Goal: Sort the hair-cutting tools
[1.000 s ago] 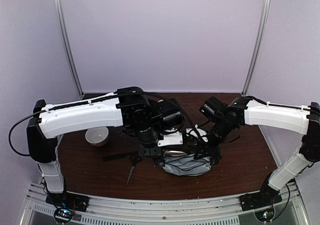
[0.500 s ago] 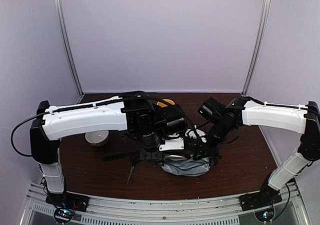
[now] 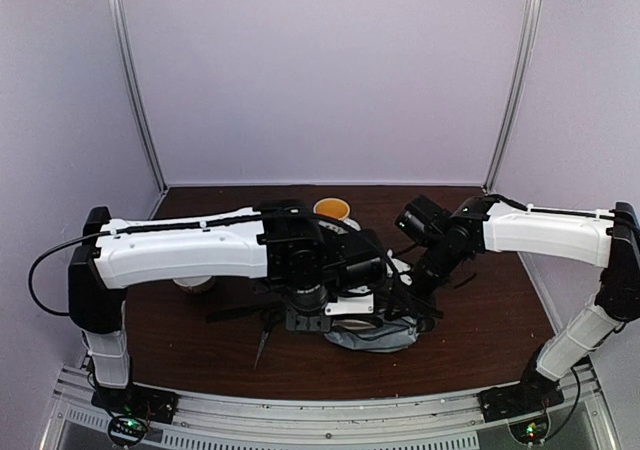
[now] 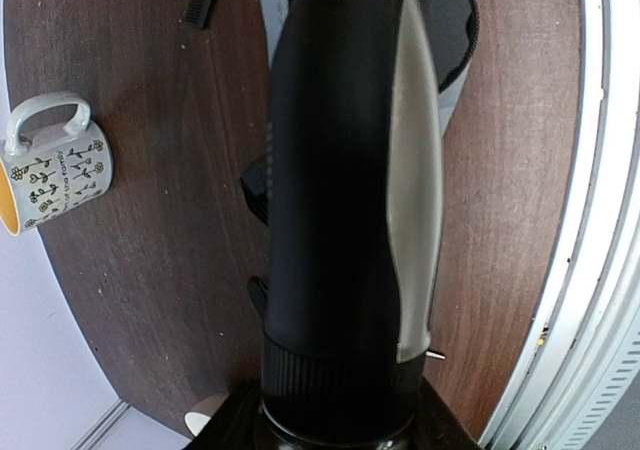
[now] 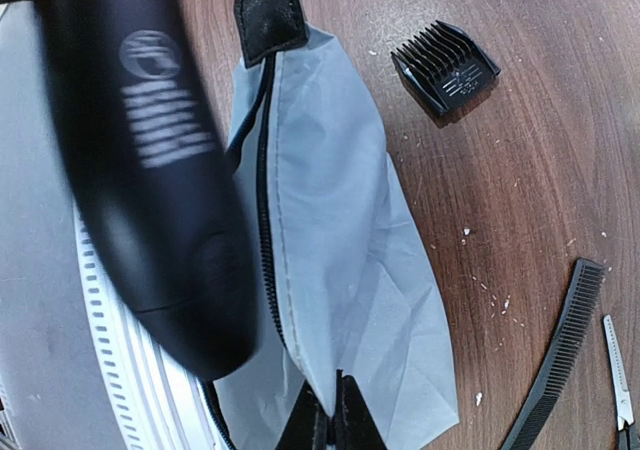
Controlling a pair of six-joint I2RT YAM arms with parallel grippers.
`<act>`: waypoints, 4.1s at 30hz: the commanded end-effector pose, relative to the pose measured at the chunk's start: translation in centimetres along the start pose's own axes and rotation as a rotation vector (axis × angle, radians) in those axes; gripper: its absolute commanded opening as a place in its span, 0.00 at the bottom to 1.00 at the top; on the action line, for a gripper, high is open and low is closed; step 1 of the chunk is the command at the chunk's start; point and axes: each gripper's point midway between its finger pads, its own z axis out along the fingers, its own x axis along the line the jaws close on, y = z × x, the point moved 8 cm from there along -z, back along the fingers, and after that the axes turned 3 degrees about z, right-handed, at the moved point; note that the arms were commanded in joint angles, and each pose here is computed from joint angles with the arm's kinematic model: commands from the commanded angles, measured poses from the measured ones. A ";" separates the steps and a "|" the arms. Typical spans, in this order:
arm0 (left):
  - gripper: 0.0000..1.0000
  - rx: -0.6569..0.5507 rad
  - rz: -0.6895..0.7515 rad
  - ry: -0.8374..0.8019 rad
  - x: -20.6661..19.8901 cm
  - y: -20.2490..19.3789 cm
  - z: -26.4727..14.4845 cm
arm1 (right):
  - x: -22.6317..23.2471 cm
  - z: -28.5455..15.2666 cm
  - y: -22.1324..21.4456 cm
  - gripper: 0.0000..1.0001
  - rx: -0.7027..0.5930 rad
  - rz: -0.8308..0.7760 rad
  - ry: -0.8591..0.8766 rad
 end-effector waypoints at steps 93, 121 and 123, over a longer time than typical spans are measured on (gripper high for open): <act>0.46 -0.698 -0.470 -0.249 0.8 1.1 12.9 | -2.1 1.2 -3.2 0.04 0.046 0.058 0.113; 0.25 -0.539 -0.438 -0.350 0.4 0.2 15.6 | 6.3 -0.3 -3.4 0.28 0.072 -0.525 -0.229; 0.22 -0.555 -0.435 -0.363 0.4 0.6 15.7 | 6.9 0.7 -3.0 0.32 0.063 -0.599 -0.247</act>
